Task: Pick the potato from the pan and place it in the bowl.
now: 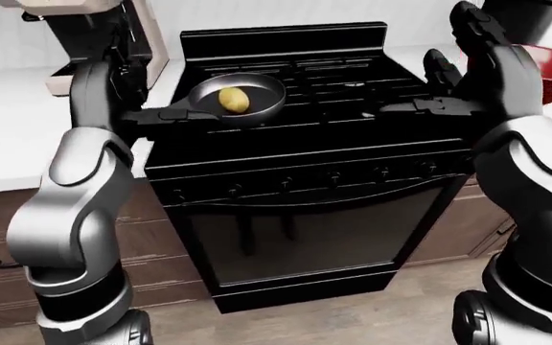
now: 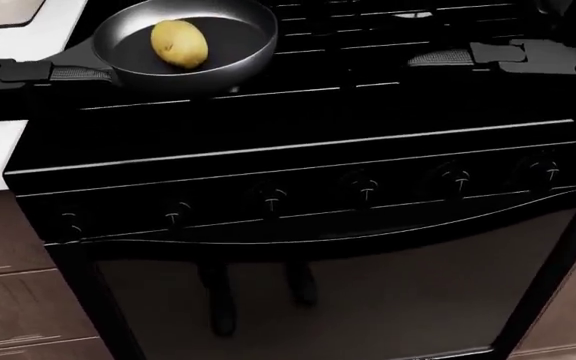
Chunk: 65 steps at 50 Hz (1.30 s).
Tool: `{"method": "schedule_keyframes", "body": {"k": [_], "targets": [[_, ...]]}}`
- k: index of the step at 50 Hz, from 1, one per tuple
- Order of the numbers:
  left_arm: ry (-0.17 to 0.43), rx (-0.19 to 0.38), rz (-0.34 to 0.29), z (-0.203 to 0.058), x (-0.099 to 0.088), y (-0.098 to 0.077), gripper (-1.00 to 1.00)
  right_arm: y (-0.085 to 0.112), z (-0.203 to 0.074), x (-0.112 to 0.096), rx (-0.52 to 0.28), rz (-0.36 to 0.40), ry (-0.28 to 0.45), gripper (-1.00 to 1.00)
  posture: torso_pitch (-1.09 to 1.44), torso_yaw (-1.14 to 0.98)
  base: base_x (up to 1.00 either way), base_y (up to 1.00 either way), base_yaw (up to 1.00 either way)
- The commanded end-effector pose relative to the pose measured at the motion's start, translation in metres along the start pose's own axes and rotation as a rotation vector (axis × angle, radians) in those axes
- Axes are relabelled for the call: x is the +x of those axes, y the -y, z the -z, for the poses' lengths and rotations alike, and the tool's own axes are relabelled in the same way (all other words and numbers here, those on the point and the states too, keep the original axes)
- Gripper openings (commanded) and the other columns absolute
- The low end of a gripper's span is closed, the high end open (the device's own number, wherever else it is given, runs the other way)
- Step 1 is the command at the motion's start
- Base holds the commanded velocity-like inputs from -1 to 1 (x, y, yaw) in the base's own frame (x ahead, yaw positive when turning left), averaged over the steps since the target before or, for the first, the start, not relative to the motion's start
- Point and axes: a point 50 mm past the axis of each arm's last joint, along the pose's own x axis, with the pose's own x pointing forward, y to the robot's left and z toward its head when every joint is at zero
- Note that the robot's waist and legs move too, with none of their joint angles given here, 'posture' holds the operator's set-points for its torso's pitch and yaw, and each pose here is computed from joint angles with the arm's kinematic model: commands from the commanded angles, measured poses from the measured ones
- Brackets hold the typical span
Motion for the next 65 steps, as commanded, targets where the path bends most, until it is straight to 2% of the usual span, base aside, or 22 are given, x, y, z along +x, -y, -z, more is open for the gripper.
{"method": "schedule_keyframes", "body": {"k": [1, 65], "targets": [[0.066, 0.000, -0.007, -0.0131, -0.0011, -0.0007, 1.00, -0.0005, -0.0133, -0.0022, -0.001, -0.005, 0.068, 1.00, 0.00, 0.00, 0.16, 0.03, 0.00], [0.064, 0.001, -0.004, -0.0134, -0.0009, 0.0005, 1.00, -0.0005, -0.0117, -0.0018, -0.005, -0.008, 0.064, 1.00, 0.00, 0.00, 0.15, 0.08, 0.00]]}}
